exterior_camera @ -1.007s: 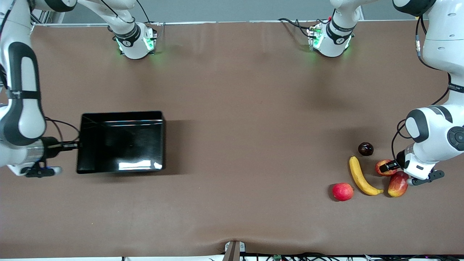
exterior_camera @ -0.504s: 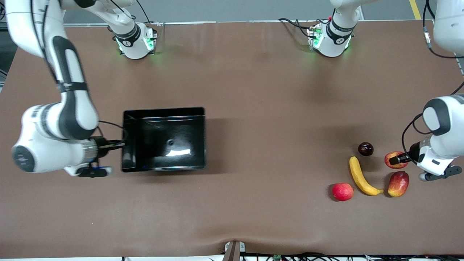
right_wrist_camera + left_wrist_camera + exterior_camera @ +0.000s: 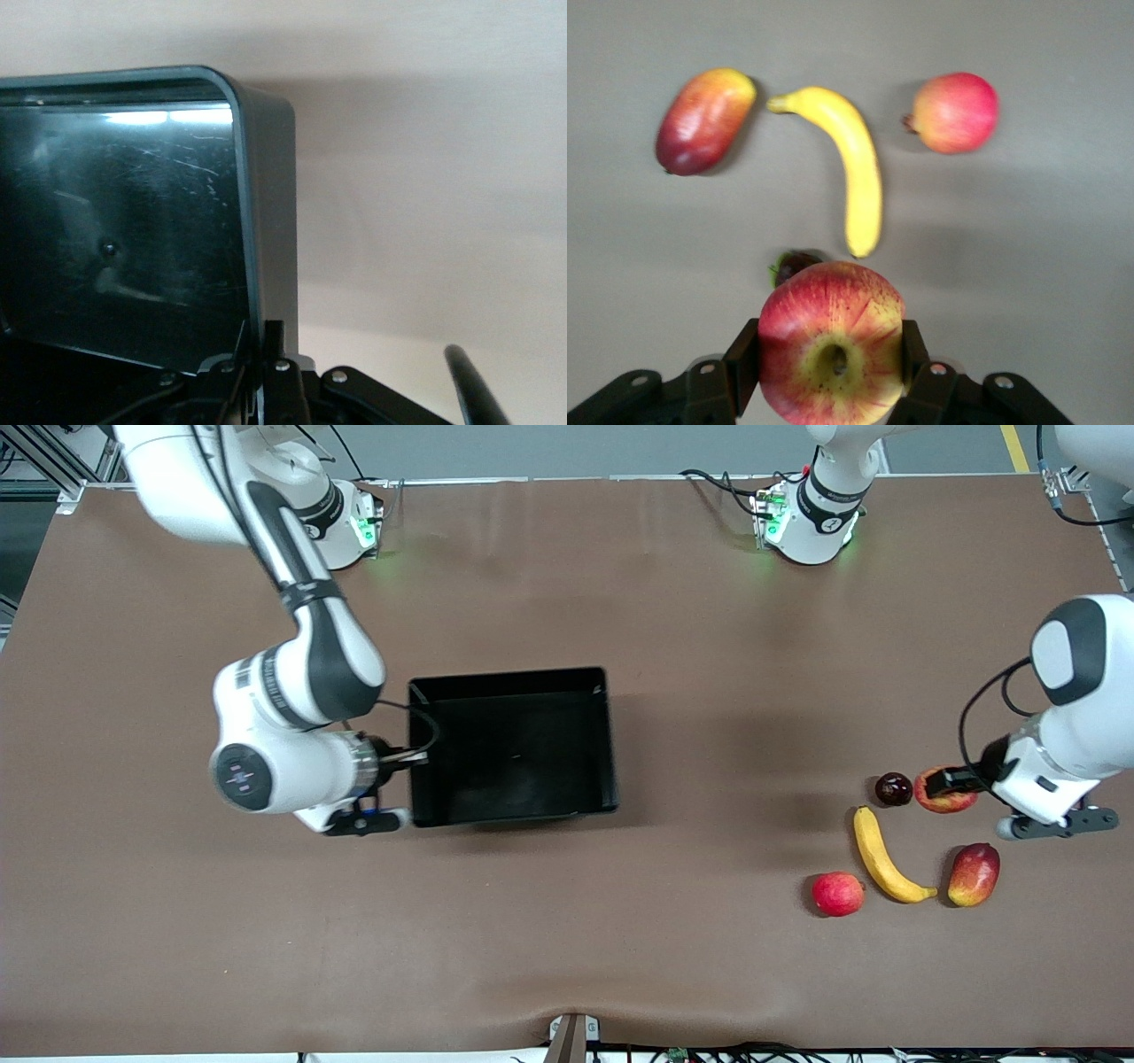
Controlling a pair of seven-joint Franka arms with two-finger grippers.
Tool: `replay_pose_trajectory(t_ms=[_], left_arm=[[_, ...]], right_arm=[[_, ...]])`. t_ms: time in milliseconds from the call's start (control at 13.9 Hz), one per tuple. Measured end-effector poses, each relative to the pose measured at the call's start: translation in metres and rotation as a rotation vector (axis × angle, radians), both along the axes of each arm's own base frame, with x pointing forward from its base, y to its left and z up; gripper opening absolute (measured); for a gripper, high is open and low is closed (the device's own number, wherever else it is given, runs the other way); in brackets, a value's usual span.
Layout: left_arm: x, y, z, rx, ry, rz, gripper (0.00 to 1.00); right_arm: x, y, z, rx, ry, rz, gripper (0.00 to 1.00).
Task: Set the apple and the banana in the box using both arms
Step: 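Lift the apple with the left gripper while the right gripper slides the box, then carry the apple over the box while the right gripper withdraws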
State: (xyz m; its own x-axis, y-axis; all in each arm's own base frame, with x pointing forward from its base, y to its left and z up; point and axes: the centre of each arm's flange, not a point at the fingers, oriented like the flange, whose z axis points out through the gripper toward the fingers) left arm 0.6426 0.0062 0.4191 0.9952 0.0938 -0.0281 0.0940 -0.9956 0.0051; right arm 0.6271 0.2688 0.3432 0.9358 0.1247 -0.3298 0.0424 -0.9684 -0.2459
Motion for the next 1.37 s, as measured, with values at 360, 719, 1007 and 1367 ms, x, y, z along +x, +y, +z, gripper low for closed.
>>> replay_pose_trajectory(t_ms=[360,719,1007,1367], left_arm=[[-0.009,-0.077,0.014,-0.029,0.026,-0.024,0.65],[-0.022,-0.142,0.022,-0.056,0.028,-0.068,0.65],[-0.04,-0.207,0.013,-0.056,0.049,-0.062,0.65],[-0.064,-0.297,-0.024,-0.005,0.035,-0.017,0.65]], right_arm=[[-0.038,0.1,-0.044,-0.038,-0.06,-0.075,0.06],[-0.063,0.153,-0.079,-0.049,-0.083,-0.138,0.06],[-0.053,0.141,-0.079,-0.056,-0.085,-0.182,0.41],[-0.012,0.072,-0.014,-0.068,-0.019,-0.235,0.9]])
